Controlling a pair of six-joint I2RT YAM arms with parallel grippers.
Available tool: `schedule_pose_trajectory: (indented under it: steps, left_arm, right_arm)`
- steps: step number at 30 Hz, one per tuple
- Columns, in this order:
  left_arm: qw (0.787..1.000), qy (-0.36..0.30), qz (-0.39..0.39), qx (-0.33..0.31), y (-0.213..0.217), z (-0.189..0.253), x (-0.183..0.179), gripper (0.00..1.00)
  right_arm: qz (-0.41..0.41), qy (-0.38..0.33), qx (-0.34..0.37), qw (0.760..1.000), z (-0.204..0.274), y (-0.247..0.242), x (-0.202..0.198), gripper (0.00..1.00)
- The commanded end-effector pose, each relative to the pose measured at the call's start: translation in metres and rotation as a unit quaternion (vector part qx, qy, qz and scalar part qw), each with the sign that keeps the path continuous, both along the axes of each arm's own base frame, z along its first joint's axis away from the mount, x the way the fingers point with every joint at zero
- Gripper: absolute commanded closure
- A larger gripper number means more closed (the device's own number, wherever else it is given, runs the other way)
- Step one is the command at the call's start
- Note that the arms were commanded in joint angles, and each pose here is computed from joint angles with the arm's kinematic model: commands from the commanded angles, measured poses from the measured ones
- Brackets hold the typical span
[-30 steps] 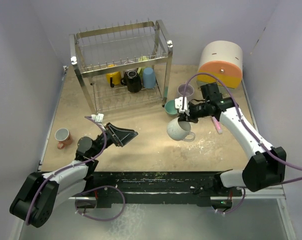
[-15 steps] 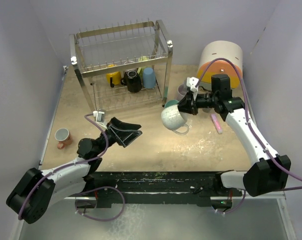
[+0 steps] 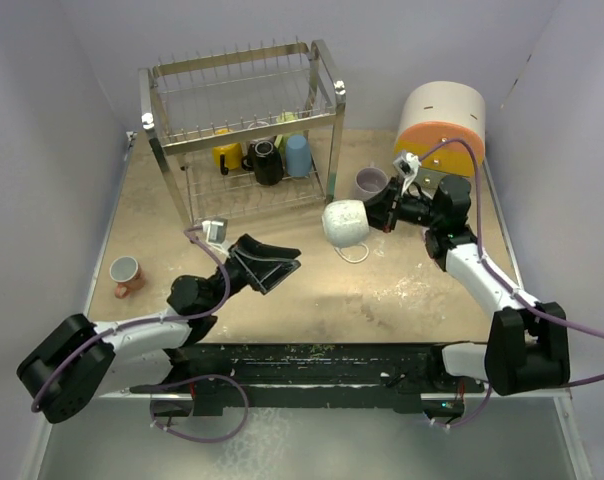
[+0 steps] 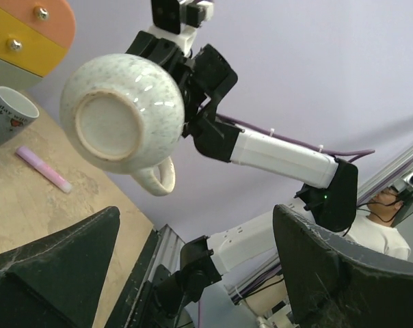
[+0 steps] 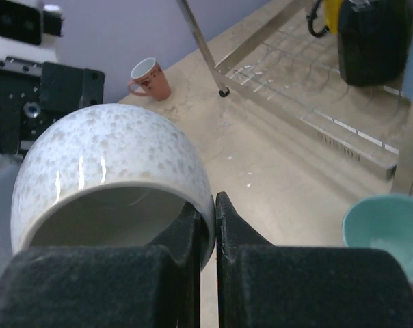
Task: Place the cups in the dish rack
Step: Turn the cup upside down in the dish rack.
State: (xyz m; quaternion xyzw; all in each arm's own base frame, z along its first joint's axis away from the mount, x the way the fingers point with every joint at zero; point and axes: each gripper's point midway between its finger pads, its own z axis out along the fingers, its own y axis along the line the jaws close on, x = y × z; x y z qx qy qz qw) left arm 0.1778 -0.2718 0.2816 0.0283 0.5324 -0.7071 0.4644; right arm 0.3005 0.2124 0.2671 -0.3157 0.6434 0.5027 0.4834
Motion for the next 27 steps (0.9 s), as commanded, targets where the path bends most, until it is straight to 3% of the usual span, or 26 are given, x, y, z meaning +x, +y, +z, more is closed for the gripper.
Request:
schedule_pose_trajectory:
  steps: [1, 10, 27]
  left_arm:
    - [0.998, -0.002, 0.005, -0.06, -0.008, 0.034, 0.004, 0.06]
    - [0.998, 0.026, -0.009, -0.059, -0.055, 0.029, 0.011, 0.06]
    - [0.993, 0.059, -0.053, -0.092, -0.129, 0.018, 0.02, 0.17]
  right_arm:
    - [-0.065, -0.026, 0.11, 0.991, 0.055, -0.016, 0.008, 1.0]
    - [-0.12, 0.027, 0.166, 0.978, 0.042, -0.039, 0.012, 1.0]
    - [-0.111, -0.006, 0.166, 0.98, 0.041, -0.039, 0.007, 1.0]
